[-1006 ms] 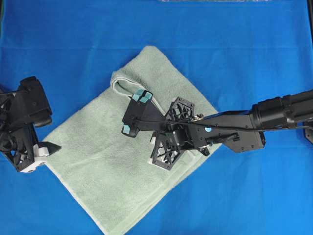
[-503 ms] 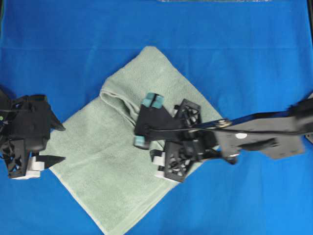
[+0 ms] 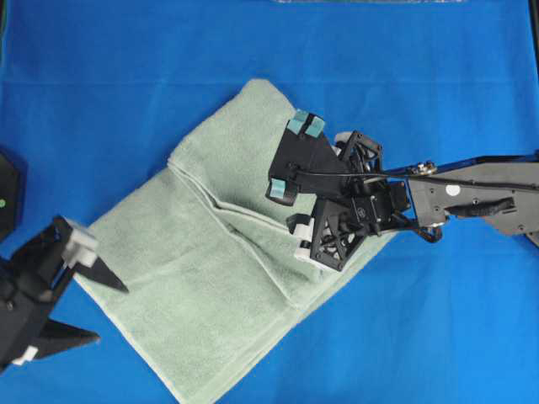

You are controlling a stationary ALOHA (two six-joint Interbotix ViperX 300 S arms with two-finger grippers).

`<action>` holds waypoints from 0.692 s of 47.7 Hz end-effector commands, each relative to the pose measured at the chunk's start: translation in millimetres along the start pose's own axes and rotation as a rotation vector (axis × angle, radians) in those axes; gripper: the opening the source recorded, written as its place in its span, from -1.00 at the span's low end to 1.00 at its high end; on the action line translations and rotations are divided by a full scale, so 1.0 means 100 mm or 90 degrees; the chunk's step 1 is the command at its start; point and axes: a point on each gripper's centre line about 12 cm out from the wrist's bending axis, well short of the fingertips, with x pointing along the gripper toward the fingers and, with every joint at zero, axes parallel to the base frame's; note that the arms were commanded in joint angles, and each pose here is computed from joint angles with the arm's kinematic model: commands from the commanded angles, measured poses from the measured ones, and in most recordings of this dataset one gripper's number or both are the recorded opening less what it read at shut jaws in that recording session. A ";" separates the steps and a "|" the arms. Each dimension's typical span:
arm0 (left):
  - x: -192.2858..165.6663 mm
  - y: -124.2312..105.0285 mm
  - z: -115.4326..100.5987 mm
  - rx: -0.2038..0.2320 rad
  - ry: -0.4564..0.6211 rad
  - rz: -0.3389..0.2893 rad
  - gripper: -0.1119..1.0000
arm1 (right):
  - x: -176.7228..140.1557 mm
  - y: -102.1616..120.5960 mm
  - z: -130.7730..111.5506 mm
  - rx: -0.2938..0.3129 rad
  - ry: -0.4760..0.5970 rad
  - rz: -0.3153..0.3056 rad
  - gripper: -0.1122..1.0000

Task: Fold a bath towel.
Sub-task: 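Release the right gripper and move the left gripper to the towel's near corner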

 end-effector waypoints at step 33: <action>1.36 -0.30 -0.22 0.045 0.233 -0.038 0.67 | -0.18 -0.40 -0.21 0.028 0.005 -0.027 0.35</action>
